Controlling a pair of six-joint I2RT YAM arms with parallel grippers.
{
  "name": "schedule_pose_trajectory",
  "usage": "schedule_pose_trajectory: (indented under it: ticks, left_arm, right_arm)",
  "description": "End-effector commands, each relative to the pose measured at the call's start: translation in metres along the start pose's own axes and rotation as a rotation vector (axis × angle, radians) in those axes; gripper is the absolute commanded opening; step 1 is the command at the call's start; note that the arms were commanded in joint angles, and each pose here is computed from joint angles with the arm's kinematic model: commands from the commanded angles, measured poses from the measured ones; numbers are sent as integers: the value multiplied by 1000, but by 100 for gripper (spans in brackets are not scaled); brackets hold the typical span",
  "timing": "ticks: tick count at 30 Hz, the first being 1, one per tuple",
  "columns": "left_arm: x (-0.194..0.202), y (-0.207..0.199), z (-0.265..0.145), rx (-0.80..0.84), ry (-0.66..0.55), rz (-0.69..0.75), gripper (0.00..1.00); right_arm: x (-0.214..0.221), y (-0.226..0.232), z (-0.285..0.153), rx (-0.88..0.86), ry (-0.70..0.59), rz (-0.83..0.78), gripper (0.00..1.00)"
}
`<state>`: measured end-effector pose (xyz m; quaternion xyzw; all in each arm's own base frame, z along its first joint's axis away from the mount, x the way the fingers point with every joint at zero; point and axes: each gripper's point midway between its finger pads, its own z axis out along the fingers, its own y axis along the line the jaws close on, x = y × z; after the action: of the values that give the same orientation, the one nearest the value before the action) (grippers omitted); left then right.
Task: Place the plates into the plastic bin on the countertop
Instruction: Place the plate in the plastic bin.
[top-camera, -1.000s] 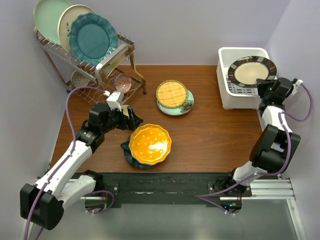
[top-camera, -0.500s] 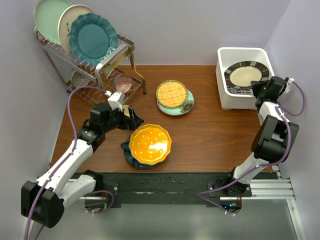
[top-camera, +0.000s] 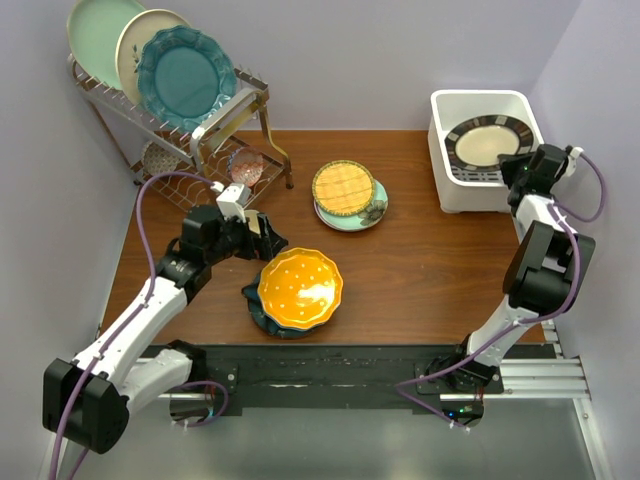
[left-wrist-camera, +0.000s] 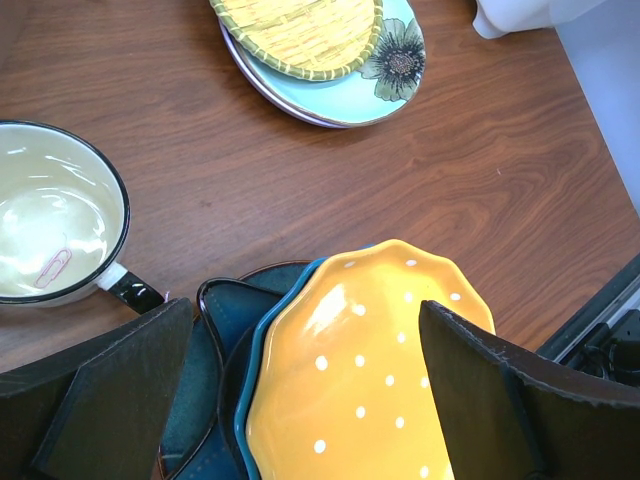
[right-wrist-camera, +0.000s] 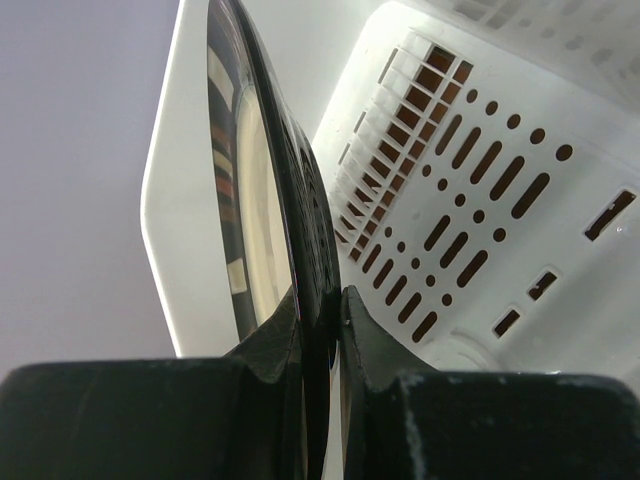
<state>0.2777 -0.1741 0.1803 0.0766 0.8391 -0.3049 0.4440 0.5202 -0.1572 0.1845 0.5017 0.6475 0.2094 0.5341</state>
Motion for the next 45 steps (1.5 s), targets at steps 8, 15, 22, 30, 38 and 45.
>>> schedule_pose_trajectory:
  ticks: [8, 15, 22, 30, 38, 45]
  left_arm:
    - [-8, -2, 2, 12, -36, 0, 100]
    - [-7, -2, 1, 12, -36, -1, 100]
    - [-6, -1, 1, 11, -34, -3, 100]
    - [-5, -1, 2, 10, -32, -6, 100]
    - [-4, 0, 2, 10, -30, -8, 100]
    - [-3, -1, 3, 13, -27, -9, 100]
  right_arm:
    - [-27, 59, 6, -129, -51, -15, 0]
    - [-20, 78, 11, -228, -2, 19, 0]
    - [-16, 106, -18, -409, 9, 6, 0]
    - [-24, 127, -30, -456, 13, 18, 0]
    - [-27, 138, -43, -508, 6, 36, 0]
    - [-37, 156, -75, -543, -34, 0, 0]
